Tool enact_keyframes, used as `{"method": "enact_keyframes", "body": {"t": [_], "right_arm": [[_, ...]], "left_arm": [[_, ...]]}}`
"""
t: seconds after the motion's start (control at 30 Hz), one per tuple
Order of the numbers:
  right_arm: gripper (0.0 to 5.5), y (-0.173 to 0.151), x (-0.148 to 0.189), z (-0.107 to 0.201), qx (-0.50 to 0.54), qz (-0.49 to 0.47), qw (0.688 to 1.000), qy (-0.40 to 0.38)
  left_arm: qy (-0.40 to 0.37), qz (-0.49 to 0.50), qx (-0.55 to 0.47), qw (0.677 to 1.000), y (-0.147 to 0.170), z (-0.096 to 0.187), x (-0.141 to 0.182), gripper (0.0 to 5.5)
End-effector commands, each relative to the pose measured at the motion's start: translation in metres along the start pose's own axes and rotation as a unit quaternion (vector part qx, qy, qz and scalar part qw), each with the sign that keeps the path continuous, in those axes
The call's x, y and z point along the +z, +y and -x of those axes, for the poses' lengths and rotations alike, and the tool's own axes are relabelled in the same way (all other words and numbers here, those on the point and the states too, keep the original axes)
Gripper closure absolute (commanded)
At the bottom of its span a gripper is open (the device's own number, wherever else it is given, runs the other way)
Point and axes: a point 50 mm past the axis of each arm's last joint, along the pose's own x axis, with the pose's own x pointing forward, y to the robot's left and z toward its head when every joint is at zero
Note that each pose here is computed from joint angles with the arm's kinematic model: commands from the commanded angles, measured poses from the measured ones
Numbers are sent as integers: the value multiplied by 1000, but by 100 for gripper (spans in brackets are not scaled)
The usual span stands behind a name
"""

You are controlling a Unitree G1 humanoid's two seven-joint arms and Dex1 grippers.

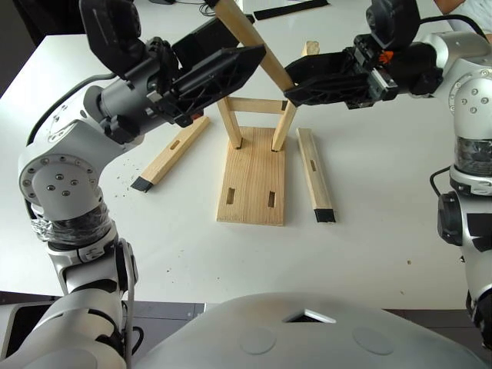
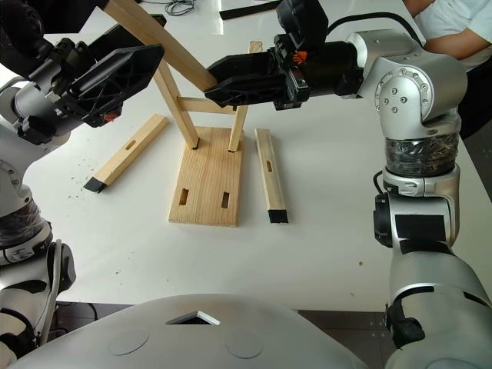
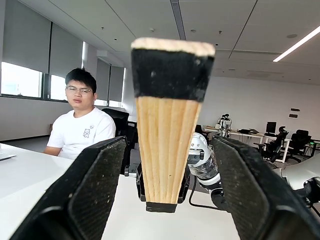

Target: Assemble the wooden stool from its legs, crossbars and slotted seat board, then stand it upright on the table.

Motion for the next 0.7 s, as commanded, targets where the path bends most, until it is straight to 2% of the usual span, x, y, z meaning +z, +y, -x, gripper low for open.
{"method": "enact_keyframes", "body": {"t": [0.03,0.7], "right_arm": [[420,-1,2,4,0,11,1000,27],[420,0,-8,0,10,4,999,43]], "left_arm": [[8,-12,-10,1000,-3,-1,2,234],[27,-17,-16,999,-5,-3,-2,234]]}}
